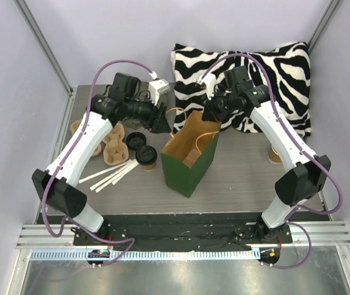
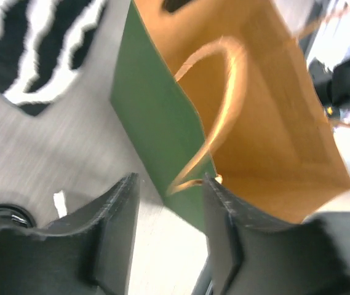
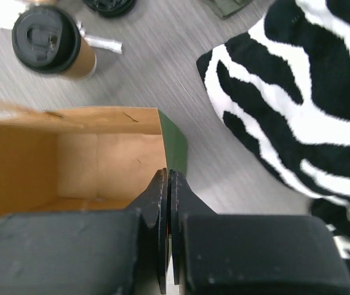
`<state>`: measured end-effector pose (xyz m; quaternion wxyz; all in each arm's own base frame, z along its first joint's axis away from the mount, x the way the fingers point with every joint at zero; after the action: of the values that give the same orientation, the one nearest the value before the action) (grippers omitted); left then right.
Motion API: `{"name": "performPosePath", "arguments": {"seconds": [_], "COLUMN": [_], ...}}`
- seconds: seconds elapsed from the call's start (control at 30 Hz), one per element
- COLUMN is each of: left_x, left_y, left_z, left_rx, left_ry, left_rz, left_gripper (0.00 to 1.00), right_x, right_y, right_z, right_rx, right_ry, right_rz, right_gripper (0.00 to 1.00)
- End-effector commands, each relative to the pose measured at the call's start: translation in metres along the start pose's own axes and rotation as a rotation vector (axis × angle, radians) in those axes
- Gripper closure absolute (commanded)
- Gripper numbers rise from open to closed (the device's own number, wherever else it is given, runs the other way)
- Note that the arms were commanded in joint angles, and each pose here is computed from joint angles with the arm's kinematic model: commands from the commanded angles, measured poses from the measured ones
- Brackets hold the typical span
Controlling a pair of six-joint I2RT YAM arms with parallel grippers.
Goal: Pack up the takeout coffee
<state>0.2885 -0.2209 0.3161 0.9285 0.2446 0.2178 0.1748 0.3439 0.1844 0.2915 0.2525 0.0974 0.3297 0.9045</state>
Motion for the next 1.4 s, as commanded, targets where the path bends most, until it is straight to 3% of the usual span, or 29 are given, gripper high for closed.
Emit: {"name": "performPosePath", "arguments": {"seconds": [0.0, 0.13, 0.23, 0.43, 0.47, 0.7, 1.03, 1.23, 1.37], "left_x": [-0.018, -0.045, -0.068, -0.096, -0.101, -0.101, -0.092, -0.076, -0.062], "left_y": [0.031, 0.057, 0.061, 0.043, 0.036, 0.002, -0.029, -0.029, -0.031], "left_z": [0.039, 0.052, 0.05, 0.045, 0.039, 0.044, 0.042, 0.053, 0.057], "left_rx": [-0.221, -0.361, -0.391, -0.386, -0.367, -0.38, -0.345, -0.339, -0.327], "left_ry": [-0.122, -0.343, -0.506, -0.776, -0.859, -1.058, -1.121, -1.024, -0.871], "left_rz": [0.082, 0.136, 0.166, 0.346, 0.359, 0.376, 0.351, 0.388, 0.39], "left_gripper": [0.44, 0.37, 0.37, 0.37, 0.36, 0.32, 0.28, 0.29, 0.35], "right_x": [0.005, 0.01, 0.011, 0.014, 0.017, 0.026, 0.031, 0.035, 0.036], "right_y": [0.006, 0.005, 0.005, 0.01, 0.011, 0.015, 0.02, 0.023, 0.026], "right_z": [0.006, 0.002, 0.002, 0.005, 0.005, 0.001, 0.003, 0.004, 0.003], "right_rx": [-0.047, -0.046, -0.047, -0.065, -0.067, -0.077, -0.09, -0.104, -0.116], "right_ry": [-0.222, -0.315, -0.372, -0.421, -0.447, -0.452, -0.448, -0.44, -0.417], "right_rz": [-0.08, -0.083, -0.097, -0.097, -0.091, -0.059, -0.043, -0.027, -0.033], "right_gripper": [0.99, 0.99, 0.99, 0.99, 0.99, 0.99, 0.99, 0.99, 0.99]}}
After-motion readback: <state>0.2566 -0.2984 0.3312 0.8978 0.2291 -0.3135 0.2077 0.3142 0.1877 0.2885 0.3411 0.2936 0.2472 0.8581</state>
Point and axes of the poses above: each gripper's point midway between its finger pads, its own y axis back along the fingers, its own x axis along the line the jaws close on, z = x × y, the point moved 5 cm from there along y, back along the fingers
